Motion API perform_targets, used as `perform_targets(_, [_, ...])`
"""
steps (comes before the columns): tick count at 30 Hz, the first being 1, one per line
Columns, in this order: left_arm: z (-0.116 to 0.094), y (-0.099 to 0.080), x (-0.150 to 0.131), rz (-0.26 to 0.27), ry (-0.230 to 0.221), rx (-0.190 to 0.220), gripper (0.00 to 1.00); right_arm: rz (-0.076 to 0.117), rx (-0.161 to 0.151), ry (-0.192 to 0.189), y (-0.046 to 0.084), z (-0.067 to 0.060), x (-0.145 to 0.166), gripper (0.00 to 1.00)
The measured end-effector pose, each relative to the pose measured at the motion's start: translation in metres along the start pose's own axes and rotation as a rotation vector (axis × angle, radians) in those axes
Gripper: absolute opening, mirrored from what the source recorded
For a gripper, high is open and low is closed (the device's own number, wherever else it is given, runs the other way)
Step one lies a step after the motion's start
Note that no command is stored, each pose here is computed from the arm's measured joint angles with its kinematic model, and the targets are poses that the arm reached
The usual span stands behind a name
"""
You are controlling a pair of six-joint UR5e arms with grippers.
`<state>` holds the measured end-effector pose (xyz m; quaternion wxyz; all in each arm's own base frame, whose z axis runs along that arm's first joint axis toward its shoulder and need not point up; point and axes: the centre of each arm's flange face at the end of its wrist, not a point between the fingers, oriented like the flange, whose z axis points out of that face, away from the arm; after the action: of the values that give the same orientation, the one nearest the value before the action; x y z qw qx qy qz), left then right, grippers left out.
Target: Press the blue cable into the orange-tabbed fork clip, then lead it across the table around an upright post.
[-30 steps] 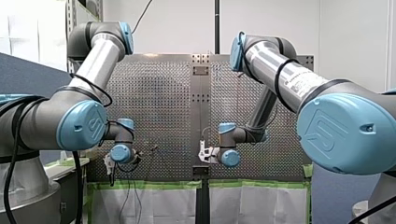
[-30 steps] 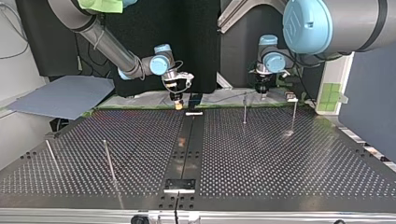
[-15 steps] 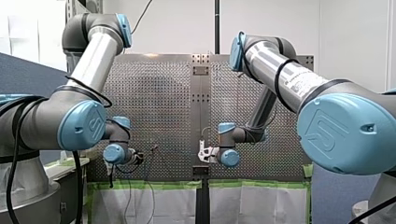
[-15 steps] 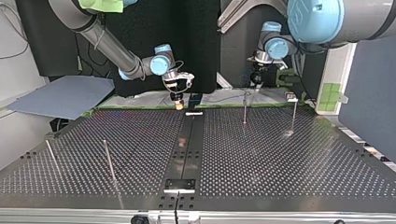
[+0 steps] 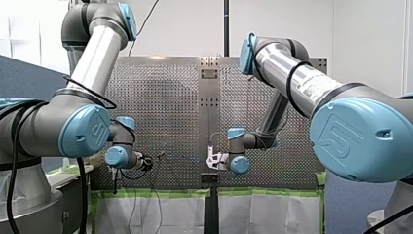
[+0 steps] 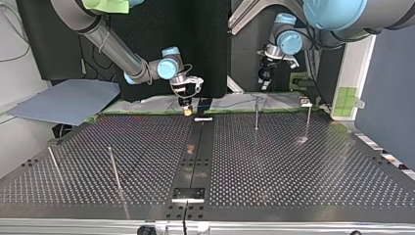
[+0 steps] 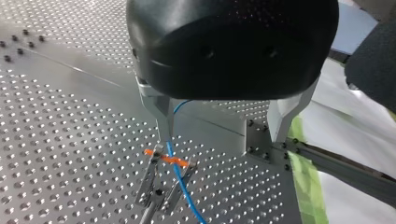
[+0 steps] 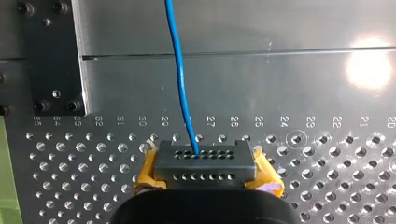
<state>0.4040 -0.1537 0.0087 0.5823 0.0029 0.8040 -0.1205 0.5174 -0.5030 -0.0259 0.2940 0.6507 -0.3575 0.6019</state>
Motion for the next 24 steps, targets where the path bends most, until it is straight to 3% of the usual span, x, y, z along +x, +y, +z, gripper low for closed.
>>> perform_targets(10, [-0.001, -0.01, 0.002, 0.085, -0.001, 0.023, 1.0, 0.001, -0.017, -0.001, 0.007, 0.001, -0.001, 0.0])
perform_targets(24, [0.009, -0.027, -0.006, 0.138, -0.081, 0.063, 1.0, 0.001, -0.018, 0.002, 0.007, 0.001, -0.001, 0.0])
